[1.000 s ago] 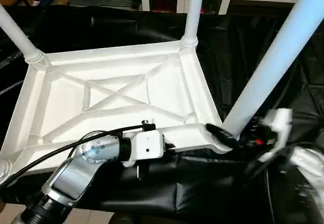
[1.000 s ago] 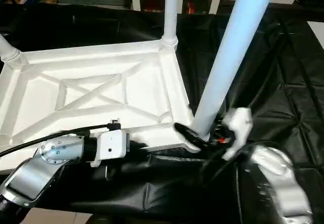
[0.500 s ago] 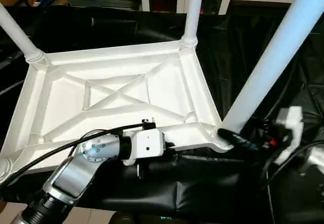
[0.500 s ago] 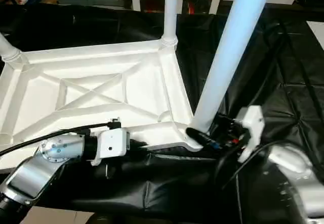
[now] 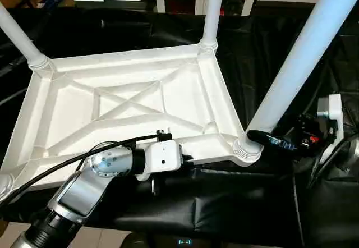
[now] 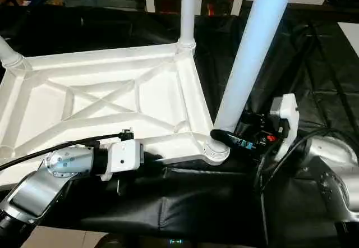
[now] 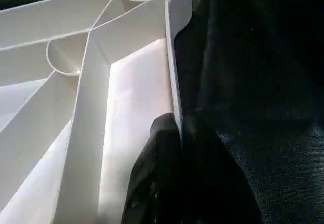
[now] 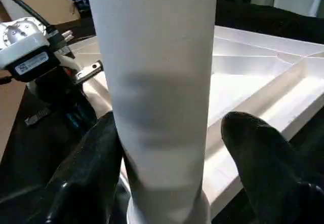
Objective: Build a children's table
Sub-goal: Insert table leg to table base
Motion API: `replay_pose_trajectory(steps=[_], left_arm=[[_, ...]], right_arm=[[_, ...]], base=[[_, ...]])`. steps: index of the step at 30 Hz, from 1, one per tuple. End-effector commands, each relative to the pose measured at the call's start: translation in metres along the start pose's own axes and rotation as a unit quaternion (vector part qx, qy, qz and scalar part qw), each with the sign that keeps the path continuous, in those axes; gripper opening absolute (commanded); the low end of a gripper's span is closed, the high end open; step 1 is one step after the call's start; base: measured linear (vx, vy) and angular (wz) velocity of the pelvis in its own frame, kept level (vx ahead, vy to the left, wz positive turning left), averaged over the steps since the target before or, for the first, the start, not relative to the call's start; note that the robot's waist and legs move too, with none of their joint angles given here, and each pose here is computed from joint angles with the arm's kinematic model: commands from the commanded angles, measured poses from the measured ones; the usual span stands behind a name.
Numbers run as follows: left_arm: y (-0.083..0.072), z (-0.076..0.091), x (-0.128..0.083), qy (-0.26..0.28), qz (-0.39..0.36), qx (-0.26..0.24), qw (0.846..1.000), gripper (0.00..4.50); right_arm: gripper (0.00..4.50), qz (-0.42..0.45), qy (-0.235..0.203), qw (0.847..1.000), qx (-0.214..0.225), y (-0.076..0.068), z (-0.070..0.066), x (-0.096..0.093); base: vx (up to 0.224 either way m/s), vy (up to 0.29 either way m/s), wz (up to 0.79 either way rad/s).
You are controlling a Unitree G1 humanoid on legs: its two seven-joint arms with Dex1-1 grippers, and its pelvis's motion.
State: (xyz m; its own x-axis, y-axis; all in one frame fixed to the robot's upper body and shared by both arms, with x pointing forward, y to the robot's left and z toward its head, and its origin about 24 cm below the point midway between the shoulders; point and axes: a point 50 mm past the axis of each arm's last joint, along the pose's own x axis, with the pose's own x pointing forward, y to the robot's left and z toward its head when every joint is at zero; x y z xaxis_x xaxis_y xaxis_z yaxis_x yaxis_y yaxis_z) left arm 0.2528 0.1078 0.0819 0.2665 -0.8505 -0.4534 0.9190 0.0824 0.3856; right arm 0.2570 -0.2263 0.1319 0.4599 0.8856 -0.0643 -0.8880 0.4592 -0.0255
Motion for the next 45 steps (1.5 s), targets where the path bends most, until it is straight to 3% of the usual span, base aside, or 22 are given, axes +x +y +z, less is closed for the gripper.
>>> replay_pose_trajectory(steps=[1, 9, 18, 25, 38, 45], left_arm=[[-0.015, -0.02, 0.004, 0.029, -0.026, -0.042, 0.998, 0.0], [-0.015, -0.021, 0.003, 0.031, -0.023, -0.043, 0.998, 0.0], [-0.015, -0.021, 0.003, 0.033, -0.024, -0.04, 0.998, 0.0], [-0.016, -0.022, 0.002, 0.034, -0.028, -0.039, 0.998, 0.0], [-0.017, -0.022, 0.002, 0.033, -0.03, -0.038, 0.998, 0.0], [-0.017, -0.022, 0.002, 0.034, -0.029, -0.039, 0.998, 0.0]], right_arm=[[3.27, -0.003, 0.022, 1.0, 0.005, -0.003, -0.006, -0.001], [3.27, 0.026, 0.029, 0.999, 0.002, -0.003, -0.008, 0.004], [2.67, 0.034, 0.075, 0.996, -0.016, -0.005, -0.019, 0.001], [2.0, 0.025, 0.044, 0.998, -0.025, -0.008, -0.013, 0.008], [1.94, 0.036, 0.034, 0.998, -0.034, -0.005, -0.012, 0.016], [1.94, 0.039, 0.017, 0.999, -0.016, -0.004, -0.01, 0.019]], base=[[0.0, 0.0, 0.0], [0.0, 0.0, 0.0], [0.0, 0.0, 0.0], [0.0, 0.0, 0.0], [0.0, 0.0, 0.0], [0.0, 0.0, 0.0]])
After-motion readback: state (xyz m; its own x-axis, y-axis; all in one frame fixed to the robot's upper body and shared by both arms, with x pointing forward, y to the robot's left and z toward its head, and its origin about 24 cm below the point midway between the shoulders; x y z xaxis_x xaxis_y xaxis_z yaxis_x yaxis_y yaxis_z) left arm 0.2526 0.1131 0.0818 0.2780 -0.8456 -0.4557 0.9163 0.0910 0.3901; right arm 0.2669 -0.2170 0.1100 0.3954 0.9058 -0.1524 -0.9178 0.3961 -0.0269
